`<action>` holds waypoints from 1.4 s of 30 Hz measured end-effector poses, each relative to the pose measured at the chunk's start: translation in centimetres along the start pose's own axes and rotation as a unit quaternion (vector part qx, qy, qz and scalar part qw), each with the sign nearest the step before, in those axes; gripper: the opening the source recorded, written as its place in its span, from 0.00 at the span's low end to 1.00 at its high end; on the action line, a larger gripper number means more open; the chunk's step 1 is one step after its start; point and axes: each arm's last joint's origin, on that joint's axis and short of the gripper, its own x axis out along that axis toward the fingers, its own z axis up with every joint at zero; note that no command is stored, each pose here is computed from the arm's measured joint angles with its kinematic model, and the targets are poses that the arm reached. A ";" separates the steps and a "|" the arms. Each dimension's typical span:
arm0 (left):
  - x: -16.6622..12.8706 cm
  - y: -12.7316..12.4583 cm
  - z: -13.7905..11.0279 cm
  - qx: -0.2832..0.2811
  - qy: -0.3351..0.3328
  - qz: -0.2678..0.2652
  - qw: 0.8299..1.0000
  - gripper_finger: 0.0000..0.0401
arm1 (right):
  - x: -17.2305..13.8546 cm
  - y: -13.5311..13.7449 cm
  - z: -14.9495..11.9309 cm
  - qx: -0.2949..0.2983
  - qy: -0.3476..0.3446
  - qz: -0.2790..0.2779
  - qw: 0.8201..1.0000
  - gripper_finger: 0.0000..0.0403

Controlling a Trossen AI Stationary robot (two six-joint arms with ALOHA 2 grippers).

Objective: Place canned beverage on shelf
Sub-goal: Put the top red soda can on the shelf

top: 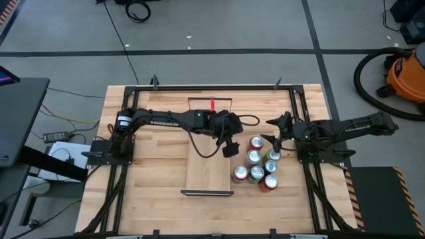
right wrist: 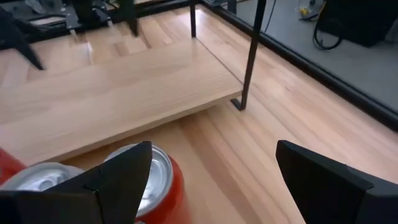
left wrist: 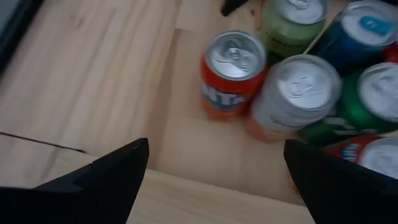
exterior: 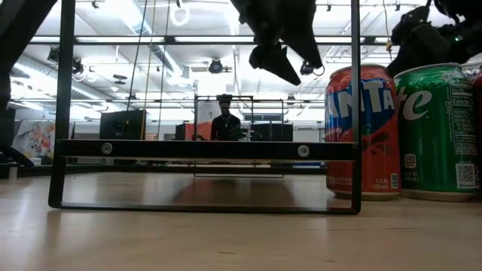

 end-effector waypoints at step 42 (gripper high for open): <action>3.1 3.0 -1.5 0.176 -0.049 -0.034 0.983 0.96 | 4.6 1.4 5.3 -0.035 0.456 -0.029 0.889 0.88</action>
